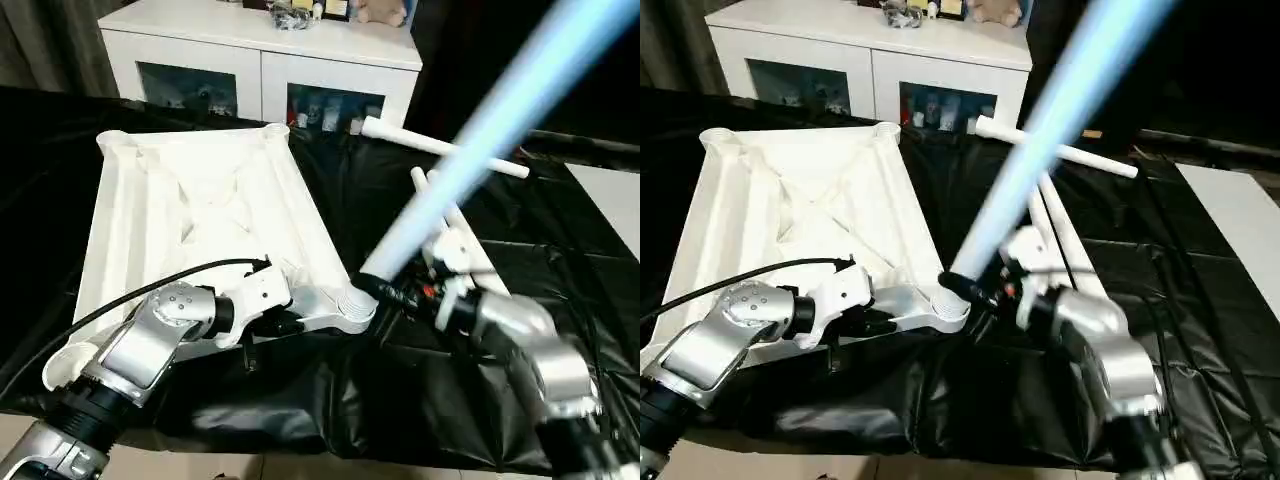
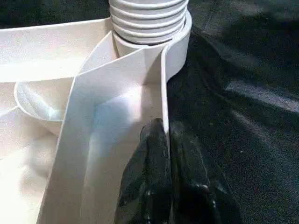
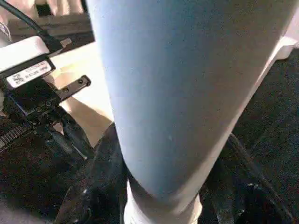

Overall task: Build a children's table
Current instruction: Rotate leg to tighten

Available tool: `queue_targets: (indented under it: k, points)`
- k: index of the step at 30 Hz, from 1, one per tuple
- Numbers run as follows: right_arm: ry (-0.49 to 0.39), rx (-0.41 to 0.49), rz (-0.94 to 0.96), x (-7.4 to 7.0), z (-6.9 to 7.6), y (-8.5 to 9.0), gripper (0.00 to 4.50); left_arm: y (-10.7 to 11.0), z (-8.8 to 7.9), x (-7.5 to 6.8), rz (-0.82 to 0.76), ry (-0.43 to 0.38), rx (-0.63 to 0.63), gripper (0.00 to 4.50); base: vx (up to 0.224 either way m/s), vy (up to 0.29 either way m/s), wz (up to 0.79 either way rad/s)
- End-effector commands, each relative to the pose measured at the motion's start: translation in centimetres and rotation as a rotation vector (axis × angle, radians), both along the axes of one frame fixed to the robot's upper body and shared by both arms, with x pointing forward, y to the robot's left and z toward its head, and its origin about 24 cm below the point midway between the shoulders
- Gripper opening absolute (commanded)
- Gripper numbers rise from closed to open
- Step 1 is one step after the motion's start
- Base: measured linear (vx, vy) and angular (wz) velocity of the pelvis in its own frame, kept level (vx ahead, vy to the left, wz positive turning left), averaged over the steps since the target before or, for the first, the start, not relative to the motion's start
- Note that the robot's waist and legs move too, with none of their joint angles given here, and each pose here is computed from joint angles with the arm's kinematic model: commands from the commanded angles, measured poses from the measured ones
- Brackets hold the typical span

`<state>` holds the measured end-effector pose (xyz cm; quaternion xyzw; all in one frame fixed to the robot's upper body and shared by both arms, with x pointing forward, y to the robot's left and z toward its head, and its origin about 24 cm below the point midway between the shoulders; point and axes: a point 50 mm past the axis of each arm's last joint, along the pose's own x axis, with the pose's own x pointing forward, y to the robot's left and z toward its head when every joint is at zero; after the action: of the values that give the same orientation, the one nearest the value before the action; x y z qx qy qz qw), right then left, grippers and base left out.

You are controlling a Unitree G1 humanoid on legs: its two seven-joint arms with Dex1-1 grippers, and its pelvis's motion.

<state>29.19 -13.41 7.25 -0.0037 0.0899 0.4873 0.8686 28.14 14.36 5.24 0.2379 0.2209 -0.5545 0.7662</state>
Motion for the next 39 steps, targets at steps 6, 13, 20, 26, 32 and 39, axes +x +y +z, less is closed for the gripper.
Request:
queue_targets:
  k: [6, 13, 20, 26, 32, 39]
  points:
    - [0.251, -0.137, 0.09, 0.2, -1.7, -0.3, 1.84, -0.4, 0.5, 0.0, -0.02, -0.023, -0.009, 0.0, 0.0, 0.0, 0.0]
    - [0.326, -0.208, 0.133, -0.1, -2.8, -0.6, 1.84, -0.2, 0.5, 0.0, -0.017, -0.025, -0.003, 0.0, 0.0, 0.0, 0.0]
    - [0.336, -0.252, 0.204, -1.2, -4.1, -0.5, 1.84, -0.1, 0.6, 0.0, -0.02, -0.024, -0.002, 0.0, 0.0, 0.0, 0.0]
    - [0.296, -0.277, 0.29, -1.9, -4.5, -0.7, 1.84, -0.2, 0.6, 0.0, -0.023, -0.025, -0.005, 0.0, 0.0, 0.0, 0.0]
    - [0.286, -0.271, 0.399, -2.4, -4.7, -1.1, 1.84, -0.1, 0.7, 0.0, -0.029, -0.025, -0.008, 0.0, 0.0, 0.0, 0.0]
    - [0.29, -0.251, 0.318, -1.4, -5.1, -1.6, 1.84, -0.1, 0.8, 0.0, -0.031, -0.031, -0.008, 0.0, 0.0, 0.0, 0.0]
